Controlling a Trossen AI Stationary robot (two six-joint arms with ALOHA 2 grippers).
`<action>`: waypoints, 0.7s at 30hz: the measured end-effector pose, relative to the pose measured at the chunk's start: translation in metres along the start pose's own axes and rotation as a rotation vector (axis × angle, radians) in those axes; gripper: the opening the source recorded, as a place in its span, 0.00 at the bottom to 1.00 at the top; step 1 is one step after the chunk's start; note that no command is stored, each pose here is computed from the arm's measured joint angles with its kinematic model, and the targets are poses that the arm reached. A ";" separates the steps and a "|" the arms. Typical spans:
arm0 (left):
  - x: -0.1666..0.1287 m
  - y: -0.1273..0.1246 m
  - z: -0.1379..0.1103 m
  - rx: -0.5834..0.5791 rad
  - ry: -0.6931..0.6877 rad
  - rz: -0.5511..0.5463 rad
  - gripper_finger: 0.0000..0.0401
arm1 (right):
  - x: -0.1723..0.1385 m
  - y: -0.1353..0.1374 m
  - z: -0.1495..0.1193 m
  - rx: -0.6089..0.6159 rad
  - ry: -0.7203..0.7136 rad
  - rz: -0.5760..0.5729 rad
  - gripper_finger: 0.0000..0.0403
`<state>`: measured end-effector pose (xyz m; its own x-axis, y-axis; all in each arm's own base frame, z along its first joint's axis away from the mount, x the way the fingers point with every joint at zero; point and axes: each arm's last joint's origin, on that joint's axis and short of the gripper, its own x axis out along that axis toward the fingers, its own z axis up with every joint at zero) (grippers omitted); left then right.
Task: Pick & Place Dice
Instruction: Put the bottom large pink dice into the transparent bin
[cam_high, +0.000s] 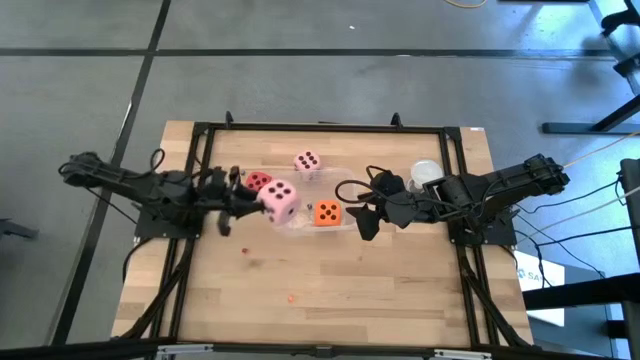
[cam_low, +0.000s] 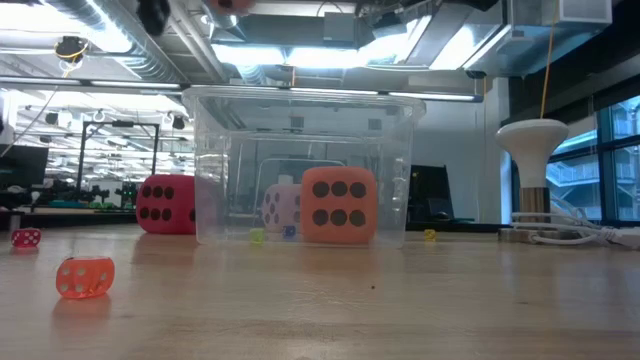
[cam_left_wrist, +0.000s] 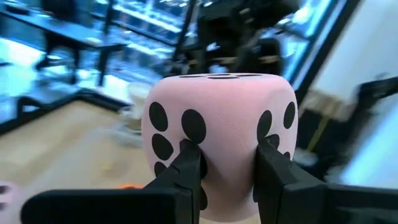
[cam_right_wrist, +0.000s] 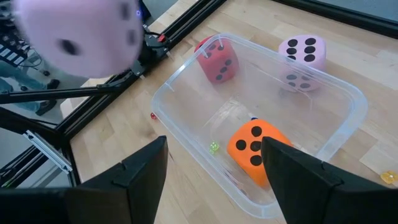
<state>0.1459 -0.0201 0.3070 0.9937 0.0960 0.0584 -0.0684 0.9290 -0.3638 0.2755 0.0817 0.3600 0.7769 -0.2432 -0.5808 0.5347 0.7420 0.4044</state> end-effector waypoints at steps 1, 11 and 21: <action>0.004 0.002 0.002 0.016 0.002 0.020 0.19 | 0.000 0.000 0.000 0.000 0.000 0.000 0.64; 0.047 0.026 0.027 0.121 0.222 0.139 0.18 | 0.000 0.000 0.000 0.003 0.000 0.000 0.64; 0.080 0.048 0.026 0.211 0.561 0.259 0.16 | 0.000 0.000 0.000 0.005 0.000 0.000 0.64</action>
<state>0.2193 0.0419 0.3185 0.8345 0.1779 -0.5214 -0.2711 0.9565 -0.1077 0.2755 0.0817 0.3600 0.7768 -0.2429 -0.5811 0.5362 0.7390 0.4078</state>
